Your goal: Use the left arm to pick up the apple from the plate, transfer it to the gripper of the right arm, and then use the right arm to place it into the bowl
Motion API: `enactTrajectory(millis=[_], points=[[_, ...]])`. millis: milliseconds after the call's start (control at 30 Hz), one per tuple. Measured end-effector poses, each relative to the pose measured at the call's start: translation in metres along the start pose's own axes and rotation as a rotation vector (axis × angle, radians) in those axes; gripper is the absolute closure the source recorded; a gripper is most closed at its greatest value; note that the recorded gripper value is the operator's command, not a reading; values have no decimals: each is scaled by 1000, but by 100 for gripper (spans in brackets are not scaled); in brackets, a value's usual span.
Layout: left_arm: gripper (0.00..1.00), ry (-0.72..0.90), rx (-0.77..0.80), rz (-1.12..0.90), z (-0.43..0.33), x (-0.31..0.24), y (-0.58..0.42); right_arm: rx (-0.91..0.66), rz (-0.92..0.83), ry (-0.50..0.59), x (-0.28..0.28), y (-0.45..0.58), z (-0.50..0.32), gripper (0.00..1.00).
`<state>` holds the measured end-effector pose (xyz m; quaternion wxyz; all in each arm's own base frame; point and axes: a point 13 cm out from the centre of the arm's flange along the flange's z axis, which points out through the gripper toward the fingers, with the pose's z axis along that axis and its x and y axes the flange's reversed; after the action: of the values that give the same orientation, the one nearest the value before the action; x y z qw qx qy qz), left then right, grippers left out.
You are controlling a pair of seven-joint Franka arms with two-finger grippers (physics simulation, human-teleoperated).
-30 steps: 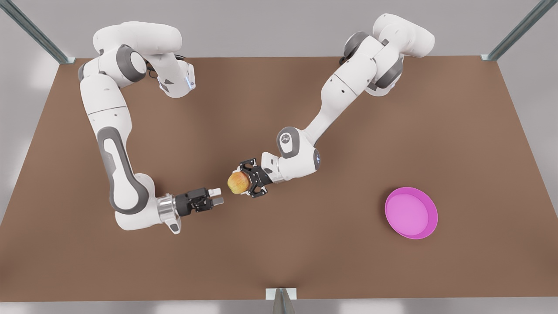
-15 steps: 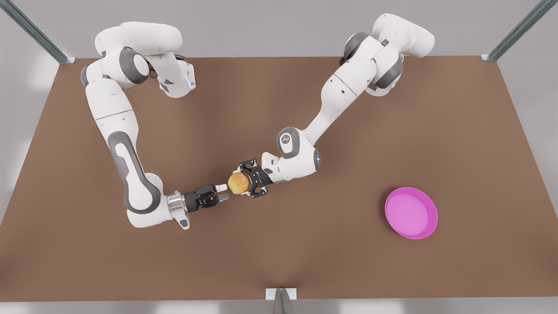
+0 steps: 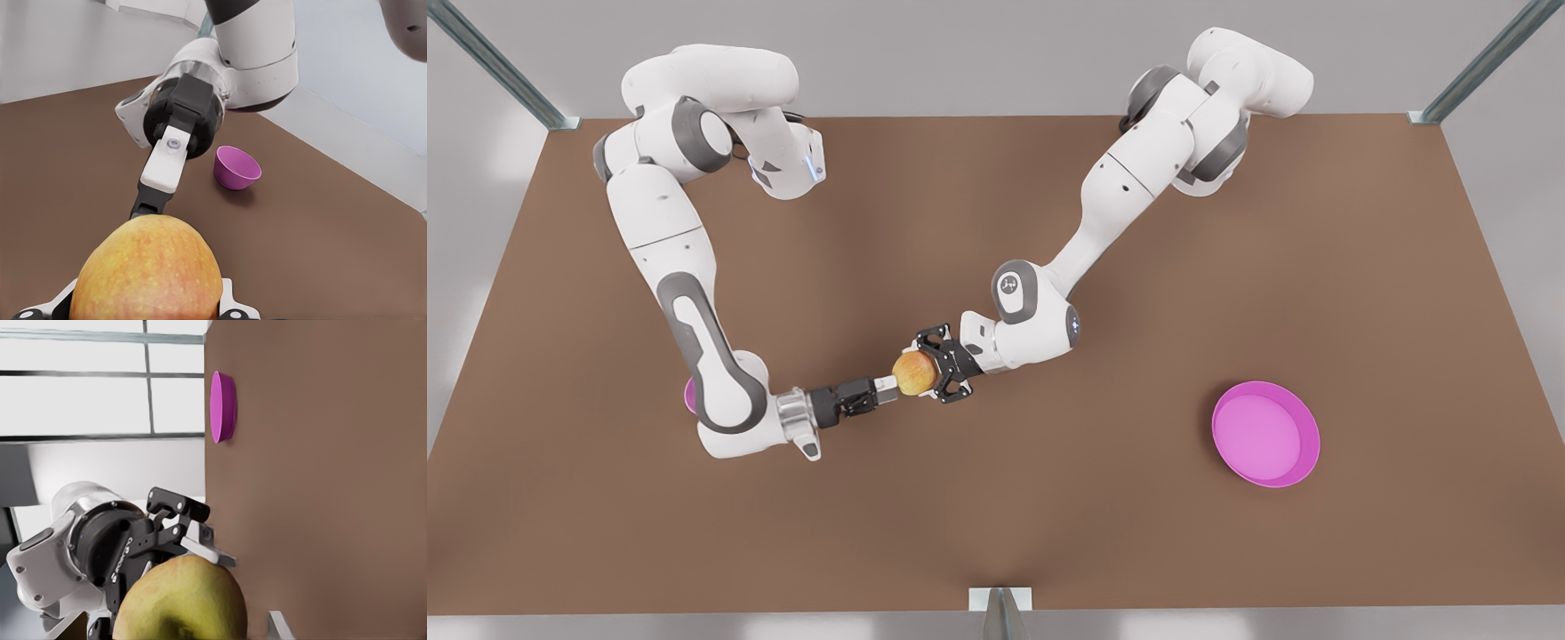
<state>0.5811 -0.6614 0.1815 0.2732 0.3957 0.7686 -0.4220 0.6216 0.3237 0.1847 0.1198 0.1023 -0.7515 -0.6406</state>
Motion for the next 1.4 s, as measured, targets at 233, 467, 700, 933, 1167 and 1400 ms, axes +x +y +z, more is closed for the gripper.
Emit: enactTrajectory(millis=[233,467,700,933,1167,1400], points=[[33,0,0,1,0,0,0,14,24,3,-1,-2,10,0],[33,1,1,3,1,0,-1,12,45,10,2,-3,15,0],[33,2,2,5,1,0,-2,-1,47,28,6,7,19,0],[33,2,2,6,1,1,-2,-3,58,43,11,6,29,0],[33,3,1,7,1,1,-1,-4,62,52,13,6,39,0],[33,4,2,8,1,1,-2,-3,66,48,13,6,40,15]])
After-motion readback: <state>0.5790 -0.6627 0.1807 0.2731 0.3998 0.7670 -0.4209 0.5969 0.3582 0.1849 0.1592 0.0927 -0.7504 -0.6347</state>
